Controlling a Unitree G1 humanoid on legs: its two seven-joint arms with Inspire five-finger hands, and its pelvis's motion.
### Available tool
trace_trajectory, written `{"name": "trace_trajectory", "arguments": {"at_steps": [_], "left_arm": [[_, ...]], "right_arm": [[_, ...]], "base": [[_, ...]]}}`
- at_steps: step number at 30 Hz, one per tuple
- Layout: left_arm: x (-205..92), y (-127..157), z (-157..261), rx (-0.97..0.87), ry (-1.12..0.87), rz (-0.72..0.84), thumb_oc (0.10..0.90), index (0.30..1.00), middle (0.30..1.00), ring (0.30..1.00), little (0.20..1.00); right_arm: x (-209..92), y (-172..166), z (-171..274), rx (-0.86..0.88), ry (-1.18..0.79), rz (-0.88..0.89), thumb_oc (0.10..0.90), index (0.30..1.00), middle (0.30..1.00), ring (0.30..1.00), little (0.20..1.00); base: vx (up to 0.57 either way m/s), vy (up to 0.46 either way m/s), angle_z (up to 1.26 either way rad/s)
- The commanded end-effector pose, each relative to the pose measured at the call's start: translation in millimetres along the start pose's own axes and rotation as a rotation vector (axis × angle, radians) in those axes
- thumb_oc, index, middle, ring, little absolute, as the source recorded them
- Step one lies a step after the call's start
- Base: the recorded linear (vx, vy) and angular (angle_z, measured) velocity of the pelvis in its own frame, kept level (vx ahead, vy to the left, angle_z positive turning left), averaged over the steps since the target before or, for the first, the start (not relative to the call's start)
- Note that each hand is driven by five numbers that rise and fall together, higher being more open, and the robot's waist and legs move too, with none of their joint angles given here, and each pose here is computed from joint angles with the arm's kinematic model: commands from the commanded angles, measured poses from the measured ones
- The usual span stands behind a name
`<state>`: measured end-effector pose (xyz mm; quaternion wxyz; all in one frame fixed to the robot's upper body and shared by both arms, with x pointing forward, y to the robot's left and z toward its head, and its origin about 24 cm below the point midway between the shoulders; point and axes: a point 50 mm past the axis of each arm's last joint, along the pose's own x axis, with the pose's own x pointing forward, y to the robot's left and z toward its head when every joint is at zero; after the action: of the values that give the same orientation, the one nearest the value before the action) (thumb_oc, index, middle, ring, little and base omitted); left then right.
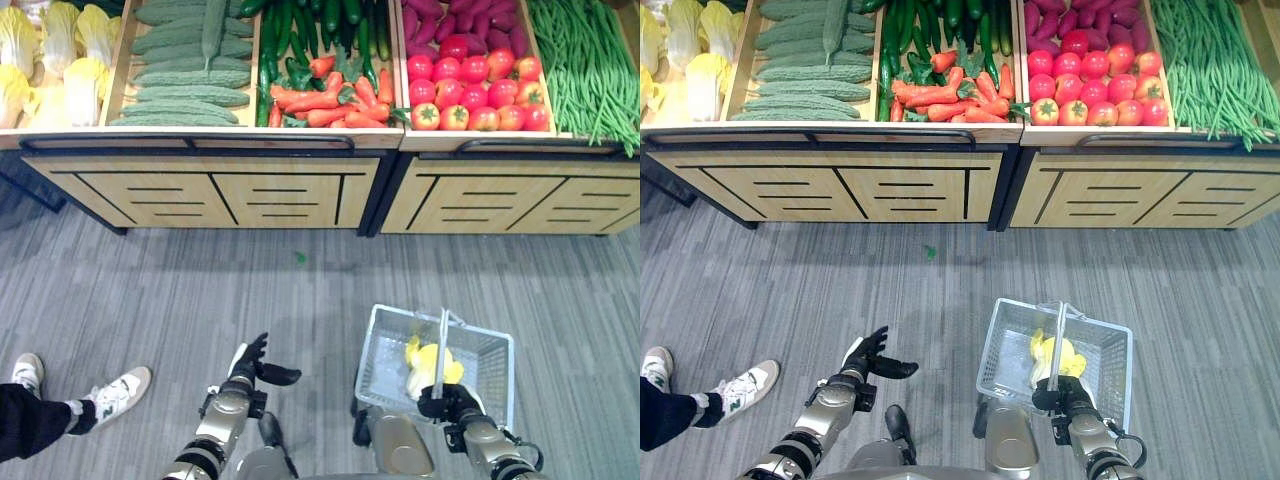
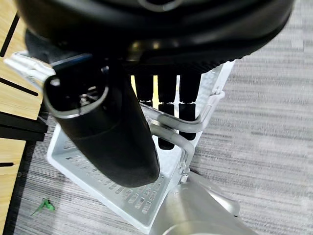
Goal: Get the vegetables into the basket
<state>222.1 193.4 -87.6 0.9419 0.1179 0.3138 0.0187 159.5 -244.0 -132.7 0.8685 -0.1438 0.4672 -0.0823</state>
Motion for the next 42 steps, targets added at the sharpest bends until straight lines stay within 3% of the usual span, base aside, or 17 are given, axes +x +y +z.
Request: {"name": "trace_trajectory", "arguments": {"at_steps": [1, 13, 21, 22, 25, 28, 38, 42], "left_arm": [[-1, 21, 34, -0.08, -0.182, 0.068, 0.9, 1.0, 1.0, 1.0, 1.0], [-31, 67, 136, -0.025, -0.654, 0.261, 0.9, 1.0, 1.0, 1.0, 1.0], [-58, 121, 234, 0.497, -0.93, 0.637, 0.9, 1.0, 1.0, 1.0, 1.0], [-58, 121, 235, 0.498, -0.932, 0.638, 0.9, 1.0, 1.0, 1.0, 1.0], [-68, 143, 282, 0.76, -0.963, 0.787, 0.9, 1.0, 1.0, 1.0, 1.0], [-75, 152, 305, 0.899, -0.966, 0.847, 0.9, 1.0, 1.0, 1.0, 1.0], [-95, 176, 357, 1.114, -0.926, 1.058, 0.9, 1.0, 1.0, 1.0, 1.0], [-96, 182, 360, 1.101, -0.905, 1.08, 0.9, 1.0, 1.0, 1.0, 1.0]], "right_arm": [[-5, 2, -16, -0.074, 0.029, 0.029, 0.4, 0.3, 0.3, 0.3, 0.3], [-5, 0, -14, -0.067, -0.003, 0.039, 0.4, 0.3, 0.3, 0.3, 0.3], [-7, -5, -13, -0.132, -0.038, 0.047, 0.4, 0.3, 0.3, 0.3, 0.3], [-6, -5, -13, -0.13, -0.039, 0.047, 0.4, 0.3, 0.3, 0.3, 0.3], [-6, -11, -10, -0.175, -0.055, 0.042, 0.4, 0.3, 0.3, 0.3, 0.3], [-8, -13, -15, -0.2, -0.05, 0.048, 0.4, 0.3, 0.3, 0.3, 0.3], [-7, -17, -12, -0.21, -0.066, 0.035, 0.4, 0.3, 0.3, 0.3, 0.3], [-6, -15, -7, -0.208, -0.078, 0.035, 0.4, 0.3, 0.3, 0.3, 0.3]], "base": [[-0.01, 0.121, -0.15], [-0.01, 0.039, -0.05], [0.0, 0.003, -0.02], [0.0, 0.0, 0.0], [-0.03, 0.019, -0.05], [-0.02, 0.014, -0.07], [0.01, 0.001, -0.19], [0.03, -0.007, -0.06]]}}
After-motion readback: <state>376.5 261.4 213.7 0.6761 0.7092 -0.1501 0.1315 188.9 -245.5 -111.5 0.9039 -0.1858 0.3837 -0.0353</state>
